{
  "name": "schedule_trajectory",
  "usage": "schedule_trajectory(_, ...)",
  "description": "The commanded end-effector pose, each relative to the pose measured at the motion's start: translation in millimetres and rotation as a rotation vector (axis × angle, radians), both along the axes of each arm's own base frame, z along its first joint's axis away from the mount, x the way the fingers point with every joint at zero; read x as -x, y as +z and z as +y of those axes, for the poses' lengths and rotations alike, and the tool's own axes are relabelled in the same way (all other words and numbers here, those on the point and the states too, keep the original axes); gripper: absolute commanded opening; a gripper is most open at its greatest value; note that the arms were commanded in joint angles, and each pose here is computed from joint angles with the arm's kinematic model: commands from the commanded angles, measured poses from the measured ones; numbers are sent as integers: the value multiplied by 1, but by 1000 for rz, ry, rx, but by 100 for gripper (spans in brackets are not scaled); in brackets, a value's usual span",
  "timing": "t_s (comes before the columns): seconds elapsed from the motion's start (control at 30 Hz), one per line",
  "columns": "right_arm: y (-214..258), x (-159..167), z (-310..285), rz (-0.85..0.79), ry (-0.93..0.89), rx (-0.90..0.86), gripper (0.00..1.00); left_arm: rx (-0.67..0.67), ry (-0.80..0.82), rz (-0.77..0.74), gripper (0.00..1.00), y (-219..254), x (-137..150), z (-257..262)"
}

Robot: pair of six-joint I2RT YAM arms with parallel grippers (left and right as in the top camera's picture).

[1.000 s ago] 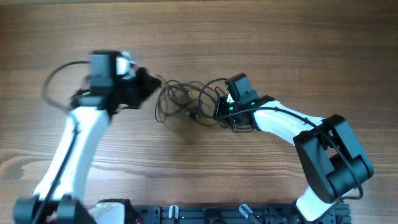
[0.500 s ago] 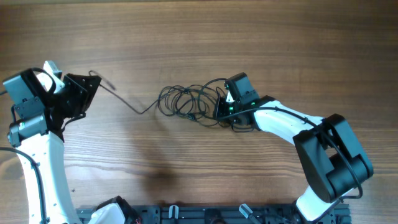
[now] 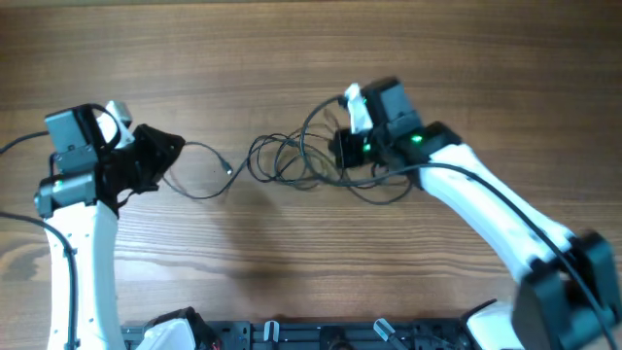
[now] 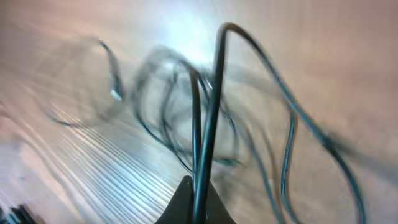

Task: Untangle cables

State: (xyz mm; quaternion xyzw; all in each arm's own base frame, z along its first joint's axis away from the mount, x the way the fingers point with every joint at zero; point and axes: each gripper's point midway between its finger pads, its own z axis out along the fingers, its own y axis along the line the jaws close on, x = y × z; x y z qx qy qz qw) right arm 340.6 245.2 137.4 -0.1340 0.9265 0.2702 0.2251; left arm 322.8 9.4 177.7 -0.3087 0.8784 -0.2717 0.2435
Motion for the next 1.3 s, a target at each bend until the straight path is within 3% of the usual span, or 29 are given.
schedule_trajectory(0.0,64,-7,-4,-193,9,-38,4,-43,-67,-15,28,1,-1,-17)
schedule_trajectory(0.33,138,-1,3,-370,25,-195,4,-60,-205,58,31,-25,-3,-61)
schedule_trajectory(0.37,140,-2,4,-364,11,-216,4,-58,-244,76,35,-33,-5,-73)
schedule_trajectory(0.47,143,-3,5,-370,9,-223,4,-55,-310,103,59,-49,-9,-96)
schedule_trajectory(0.53,142,-3,5,-370,9,-222,4,-55,-347,108,62,-57,-12,-109)
schedule_trajectory(0.8,142,-3,5,-358,-2,-231,4,27,-413,121,63,-80,-25,-160)
schedule_trajectory(1.07,140,-2,4,-347,-2,-224,4,100,-303,172,53,-101,-42,-173)
schedule_trajectory(1.27,138,-1,4,-338,-2,-220,4,111,-237,176,52,-115,-56,-174)
